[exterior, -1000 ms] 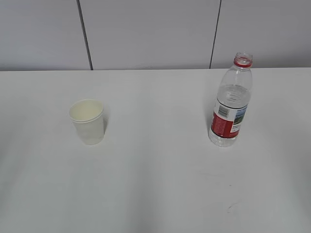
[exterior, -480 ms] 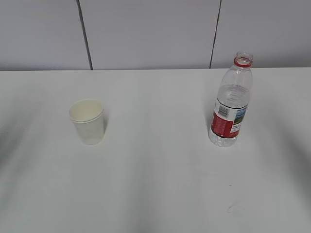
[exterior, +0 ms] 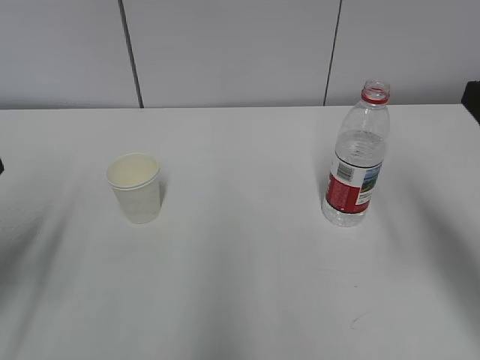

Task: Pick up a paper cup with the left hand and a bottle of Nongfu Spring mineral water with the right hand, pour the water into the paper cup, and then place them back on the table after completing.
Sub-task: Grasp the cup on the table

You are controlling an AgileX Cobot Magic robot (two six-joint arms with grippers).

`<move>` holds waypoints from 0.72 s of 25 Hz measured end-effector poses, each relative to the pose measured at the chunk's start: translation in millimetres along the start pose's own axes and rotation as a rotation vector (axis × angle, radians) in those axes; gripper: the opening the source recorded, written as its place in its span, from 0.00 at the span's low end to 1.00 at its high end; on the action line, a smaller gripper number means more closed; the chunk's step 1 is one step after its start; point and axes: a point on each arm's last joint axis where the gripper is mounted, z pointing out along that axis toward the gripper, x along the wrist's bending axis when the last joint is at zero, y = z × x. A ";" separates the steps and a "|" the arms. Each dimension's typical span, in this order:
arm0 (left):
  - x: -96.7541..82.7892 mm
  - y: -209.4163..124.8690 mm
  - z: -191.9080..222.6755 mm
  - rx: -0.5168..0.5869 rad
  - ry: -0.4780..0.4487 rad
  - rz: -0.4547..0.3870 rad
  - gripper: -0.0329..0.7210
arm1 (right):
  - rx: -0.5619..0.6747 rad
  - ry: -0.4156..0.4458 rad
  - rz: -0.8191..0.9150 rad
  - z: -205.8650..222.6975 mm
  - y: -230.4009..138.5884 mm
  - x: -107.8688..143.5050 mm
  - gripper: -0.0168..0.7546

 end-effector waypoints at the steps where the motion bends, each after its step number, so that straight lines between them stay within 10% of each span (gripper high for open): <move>1: -1.2 -3.7 2.1 0.005 -0.022 0.005 0.37 | -0.001 0.004 0.002 2.0 -5.2 0.7 0.67; 18: -9.8 -36.2 20.4 0.129 -0.194 0.050 0.37 | -0.036 0.030 0.014 24.6 -24.7 3.4 0.67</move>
